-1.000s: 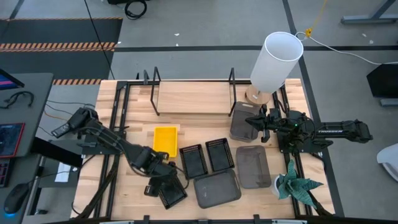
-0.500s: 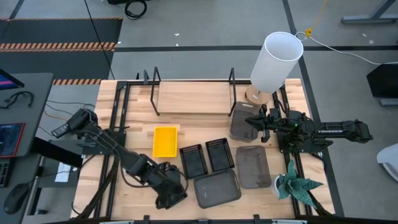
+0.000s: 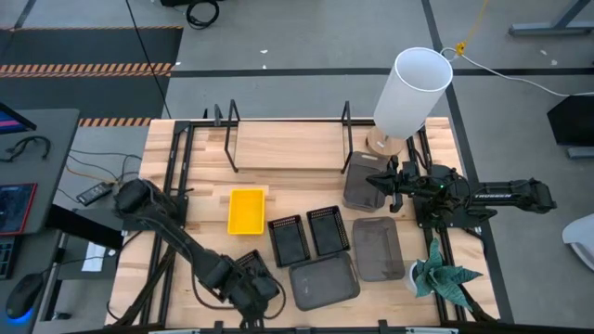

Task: Stack baskets on shelf by color
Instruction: Stack the bottom left black bin on the middle black bin

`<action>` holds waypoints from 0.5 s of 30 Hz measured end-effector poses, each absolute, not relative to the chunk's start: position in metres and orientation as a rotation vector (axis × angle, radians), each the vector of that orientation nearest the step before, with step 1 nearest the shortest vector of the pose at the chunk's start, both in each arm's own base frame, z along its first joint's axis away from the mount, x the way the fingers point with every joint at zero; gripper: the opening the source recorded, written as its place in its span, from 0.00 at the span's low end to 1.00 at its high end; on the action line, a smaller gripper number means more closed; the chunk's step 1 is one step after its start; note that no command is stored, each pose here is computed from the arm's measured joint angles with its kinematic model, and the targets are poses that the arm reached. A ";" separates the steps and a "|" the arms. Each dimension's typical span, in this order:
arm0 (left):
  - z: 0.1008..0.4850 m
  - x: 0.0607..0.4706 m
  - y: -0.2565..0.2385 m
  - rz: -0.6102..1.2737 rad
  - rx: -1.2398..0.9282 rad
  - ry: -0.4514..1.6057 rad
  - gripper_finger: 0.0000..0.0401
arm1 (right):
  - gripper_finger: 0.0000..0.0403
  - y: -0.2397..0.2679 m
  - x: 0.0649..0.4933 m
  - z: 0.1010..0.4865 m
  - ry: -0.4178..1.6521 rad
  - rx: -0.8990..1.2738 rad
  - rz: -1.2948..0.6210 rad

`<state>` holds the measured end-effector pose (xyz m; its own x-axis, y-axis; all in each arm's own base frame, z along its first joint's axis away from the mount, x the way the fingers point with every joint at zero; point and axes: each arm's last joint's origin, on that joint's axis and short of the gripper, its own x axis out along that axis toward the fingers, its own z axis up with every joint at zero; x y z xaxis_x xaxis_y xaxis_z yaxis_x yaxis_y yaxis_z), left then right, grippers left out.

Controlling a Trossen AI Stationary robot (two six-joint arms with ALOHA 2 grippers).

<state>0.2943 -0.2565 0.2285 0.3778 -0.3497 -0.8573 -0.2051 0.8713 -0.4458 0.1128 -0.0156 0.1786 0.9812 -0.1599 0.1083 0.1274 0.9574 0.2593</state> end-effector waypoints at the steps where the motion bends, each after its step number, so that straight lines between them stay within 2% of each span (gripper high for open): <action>1: 0.228 0.295 -0.260 -0.078 -0.523 1.202 0.34 | 0.03 -0.016 0.113 0.179 -0.130 0.254 -0.146; 15: 0.202 0.300 -0.287 0.106 -0.378 1.175 0.34 | 0.03 -0.016 0.113 0.179 -0.129 0.254 -0.146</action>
